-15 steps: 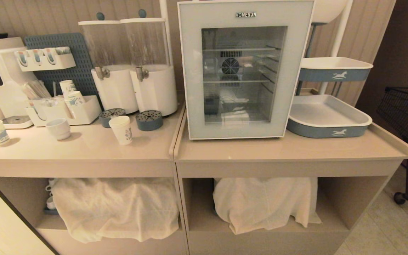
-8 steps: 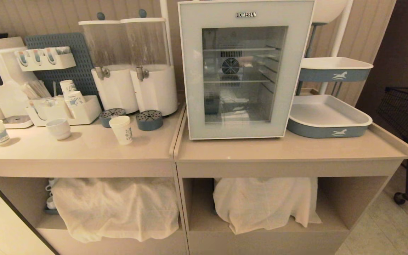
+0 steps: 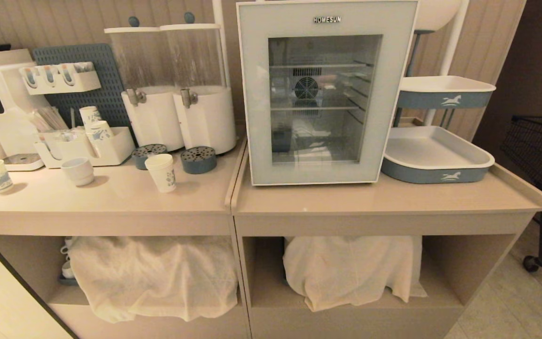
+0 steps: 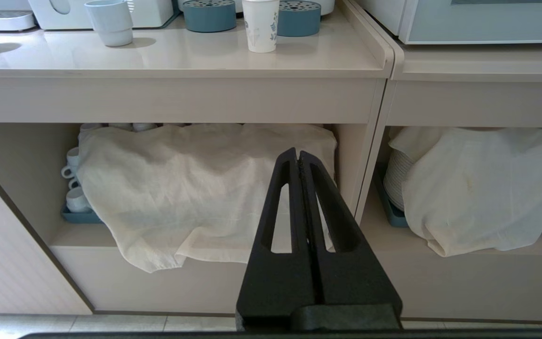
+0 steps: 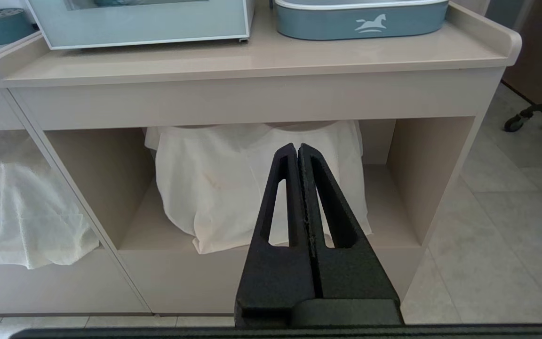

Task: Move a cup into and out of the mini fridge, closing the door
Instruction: Open the freezer door

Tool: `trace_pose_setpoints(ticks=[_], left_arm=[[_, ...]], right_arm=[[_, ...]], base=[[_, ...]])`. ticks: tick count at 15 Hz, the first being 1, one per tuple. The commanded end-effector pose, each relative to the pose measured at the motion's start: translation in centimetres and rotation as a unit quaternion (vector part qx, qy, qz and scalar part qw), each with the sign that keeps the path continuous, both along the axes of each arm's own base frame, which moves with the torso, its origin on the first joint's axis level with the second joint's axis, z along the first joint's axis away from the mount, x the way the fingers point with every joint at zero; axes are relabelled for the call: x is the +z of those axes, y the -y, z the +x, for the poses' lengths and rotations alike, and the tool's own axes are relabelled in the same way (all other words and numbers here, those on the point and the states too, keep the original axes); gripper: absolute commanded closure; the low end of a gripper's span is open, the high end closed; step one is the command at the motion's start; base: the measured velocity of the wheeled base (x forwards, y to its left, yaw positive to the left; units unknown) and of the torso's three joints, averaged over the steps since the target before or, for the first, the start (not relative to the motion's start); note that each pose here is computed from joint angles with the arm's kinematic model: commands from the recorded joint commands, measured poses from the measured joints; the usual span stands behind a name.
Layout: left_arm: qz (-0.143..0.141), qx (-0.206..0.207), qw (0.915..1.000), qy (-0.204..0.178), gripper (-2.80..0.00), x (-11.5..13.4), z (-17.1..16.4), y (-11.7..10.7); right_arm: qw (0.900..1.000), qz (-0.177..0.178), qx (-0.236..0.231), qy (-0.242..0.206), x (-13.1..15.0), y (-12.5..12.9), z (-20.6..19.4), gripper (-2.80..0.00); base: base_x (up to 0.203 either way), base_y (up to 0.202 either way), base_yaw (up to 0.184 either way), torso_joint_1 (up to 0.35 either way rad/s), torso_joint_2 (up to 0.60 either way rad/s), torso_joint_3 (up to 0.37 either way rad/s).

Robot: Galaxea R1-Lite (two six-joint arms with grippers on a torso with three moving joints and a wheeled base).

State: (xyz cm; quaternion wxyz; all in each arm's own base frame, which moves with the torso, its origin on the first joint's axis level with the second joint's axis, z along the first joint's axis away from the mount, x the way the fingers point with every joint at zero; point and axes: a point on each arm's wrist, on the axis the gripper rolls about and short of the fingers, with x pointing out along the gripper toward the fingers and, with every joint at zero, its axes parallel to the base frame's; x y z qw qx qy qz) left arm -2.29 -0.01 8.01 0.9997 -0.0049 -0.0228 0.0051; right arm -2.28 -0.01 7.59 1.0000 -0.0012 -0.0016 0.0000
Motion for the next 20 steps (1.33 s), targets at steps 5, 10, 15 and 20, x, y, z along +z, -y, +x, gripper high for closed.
trace_pose_setpoints(ticks=[5,10,15,20], left_arm=[[0.002,0.000,1.0000,-0.008,0.00,-0.48,0.14,0.00],[0.000,0.000,1.0000,-0.008,0.00,-0.46,0.13,0.00],[-0.001,0.000,1.0000,-0.009,0.00,-0.51,0.14,0.00],[0.002,0.000,1.0000,-0.009,0.00,-0.51,0.14,0.00]], right_arm=[[1.000,0.000,0.000,0.000,-0.05,0.00,0.00,0.00],[1.000,0.000,0.000,0.000,-0.05,0.00,0.00,0.00],[1.000,0.000,0.000,0.000,-0.05,0.00,0.00,0.00],[1.000,0.000,0.000,0.001,-0.04,0.00,0.00,0.00]], base=[[0.000,0.000,0.000,0.000,0.00,0.000],[0.129,0.000,-0.001,0.004,0.00,0.001],[0.154,0.000,0.001,0.005,0.00,0.002],[0.000,0.000,0.000,0.000,0.00,0.000]])
